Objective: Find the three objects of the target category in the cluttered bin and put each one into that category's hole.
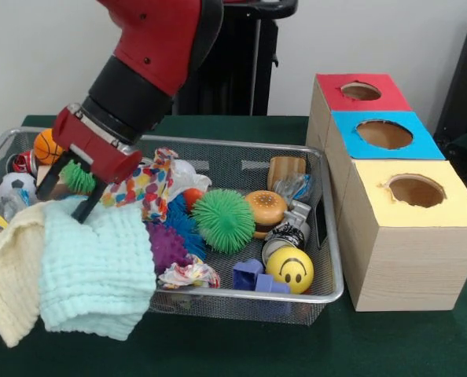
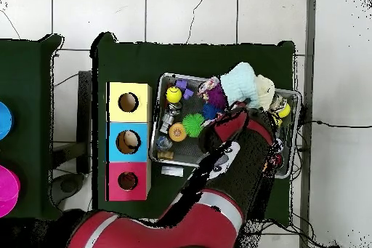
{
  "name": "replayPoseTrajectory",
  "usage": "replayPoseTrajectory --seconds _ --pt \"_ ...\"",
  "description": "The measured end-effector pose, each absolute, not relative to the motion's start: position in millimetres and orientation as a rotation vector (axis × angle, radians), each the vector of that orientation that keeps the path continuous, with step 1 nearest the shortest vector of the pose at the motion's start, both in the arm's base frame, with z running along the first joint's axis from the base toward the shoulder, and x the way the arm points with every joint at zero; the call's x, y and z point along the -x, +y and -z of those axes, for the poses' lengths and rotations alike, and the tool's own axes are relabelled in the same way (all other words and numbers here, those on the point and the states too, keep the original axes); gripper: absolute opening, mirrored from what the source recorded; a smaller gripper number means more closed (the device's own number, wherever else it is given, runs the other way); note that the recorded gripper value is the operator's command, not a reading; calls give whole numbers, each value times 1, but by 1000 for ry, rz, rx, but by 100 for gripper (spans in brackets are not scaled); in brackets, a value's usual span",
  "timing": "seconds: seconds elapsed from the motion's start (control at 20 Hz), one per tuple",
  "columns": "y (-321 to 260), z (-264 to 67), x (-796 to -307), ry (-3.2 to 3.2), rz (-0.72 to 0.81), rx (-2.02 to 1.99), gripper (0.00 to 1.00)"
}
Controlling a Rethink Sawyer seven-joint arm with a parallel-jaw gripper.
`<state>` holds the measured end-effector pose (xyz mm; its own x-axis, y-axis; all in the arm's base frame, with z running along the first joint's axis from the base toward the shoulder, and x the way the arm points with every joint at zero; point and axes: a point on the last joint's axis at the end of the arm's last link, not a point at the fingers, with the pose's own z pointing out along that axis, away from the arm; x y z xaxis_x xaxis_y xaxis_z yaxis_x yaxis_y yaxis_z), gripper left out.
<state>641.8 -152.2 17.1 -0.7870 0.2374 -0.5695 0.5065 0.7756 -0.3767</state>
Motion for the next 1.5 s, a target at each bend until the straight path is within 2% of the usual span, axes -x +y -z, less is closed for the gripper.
replayPoseTrajectory --seconds 0.4,0.55,0.85,1.05,1.1,1.2,1.3,1.5 --pt "-148 21 -636 2439 641 -573 100" --pt "-149 27 -636 2429 609 -588 100" --pt "-166 33 -635 2407 447 -738 100" --pt "-180 35 -632 2389 274 -912 100" --pt "-188 37 -632 2373 178 -1002 100" --pt "-196 38 -632 2354 89 -1092 100" --pt "-211 40 -632 2306 -117 -1306 100" --pt "-215 39 -630 2298 -256 -1442 100"
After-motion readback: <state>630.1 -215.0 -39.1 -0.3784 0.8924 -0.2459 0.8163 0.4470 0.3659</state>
